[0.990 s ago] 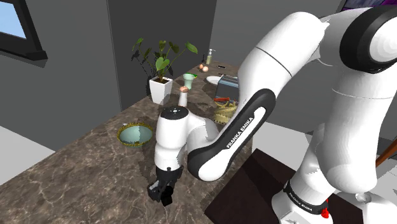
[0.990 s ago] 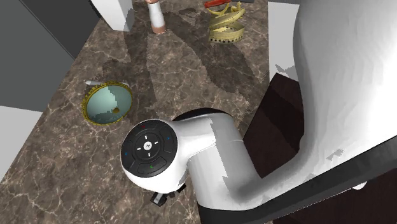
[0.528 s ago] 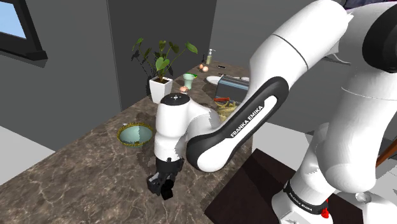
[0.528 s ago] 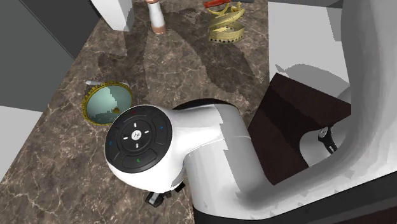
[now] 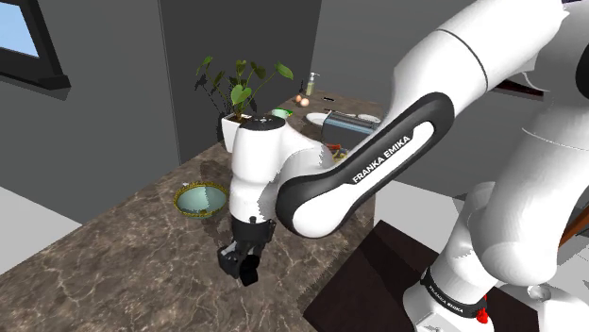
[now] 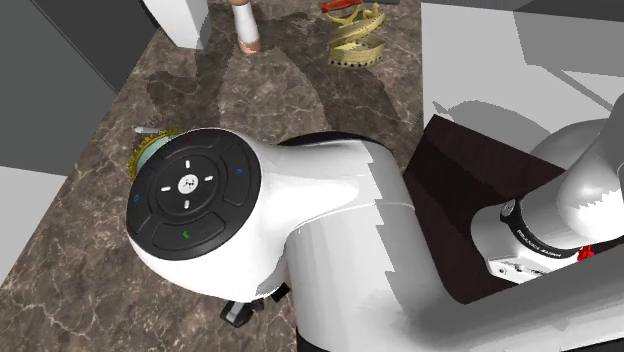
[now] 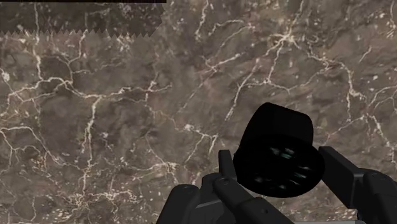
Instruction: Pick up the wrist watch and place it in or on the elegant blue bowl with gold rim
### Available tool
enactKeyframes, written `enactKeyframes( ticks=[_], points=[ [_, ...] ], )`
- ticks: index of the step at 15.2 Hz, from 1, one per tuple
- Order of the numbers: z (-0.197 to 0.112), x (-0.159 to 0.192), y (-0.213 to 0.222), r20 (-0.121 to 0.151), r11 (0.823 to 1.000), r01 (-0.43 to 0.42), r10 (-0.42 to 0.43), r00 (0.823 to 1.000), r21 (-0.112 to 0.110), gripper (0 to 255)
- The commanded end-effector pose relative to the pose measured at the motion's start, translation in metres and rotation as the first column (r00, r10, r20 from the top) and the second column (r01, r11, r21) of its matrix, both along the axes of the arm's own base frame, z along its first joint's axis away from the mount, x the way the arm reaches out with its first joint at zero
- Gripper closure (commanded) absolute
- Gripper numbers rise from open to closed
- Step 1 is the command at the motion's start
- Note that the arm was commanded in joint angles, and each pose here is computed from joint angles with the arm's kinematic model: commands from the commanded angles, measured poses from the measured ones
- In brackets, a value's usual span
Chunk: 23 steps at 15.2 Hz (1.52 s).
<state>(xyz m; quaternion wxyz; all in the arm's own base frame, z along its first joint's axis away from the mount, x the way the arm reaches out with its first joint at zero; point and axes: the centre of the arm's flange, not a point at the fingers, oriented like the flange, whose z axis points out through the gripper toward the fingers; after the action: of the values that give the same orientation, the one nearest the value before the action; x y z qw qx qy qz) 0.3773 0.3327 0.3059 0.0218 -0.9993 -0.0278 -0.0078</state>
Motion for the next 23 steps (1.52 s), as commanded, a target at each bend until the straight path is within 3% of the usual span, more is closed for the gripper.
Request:
enactKeyframes(
  ticks=[1, 8, 23],
  points=[
    [0.01, 0.0, 0.001, 0.0, 1.0, 0.0, 0.0, 1.0, 0.0, 255],
    [0.043, 0.0, 0.001, 0.0, 1.0, 0.0, 0.0, 1.0, 0.0, 255],
    [0.055, 0.191, -0.05, 0.0, 1.0, 0.0, 0.0, 1.0, 0.0, 255]
  ],
)
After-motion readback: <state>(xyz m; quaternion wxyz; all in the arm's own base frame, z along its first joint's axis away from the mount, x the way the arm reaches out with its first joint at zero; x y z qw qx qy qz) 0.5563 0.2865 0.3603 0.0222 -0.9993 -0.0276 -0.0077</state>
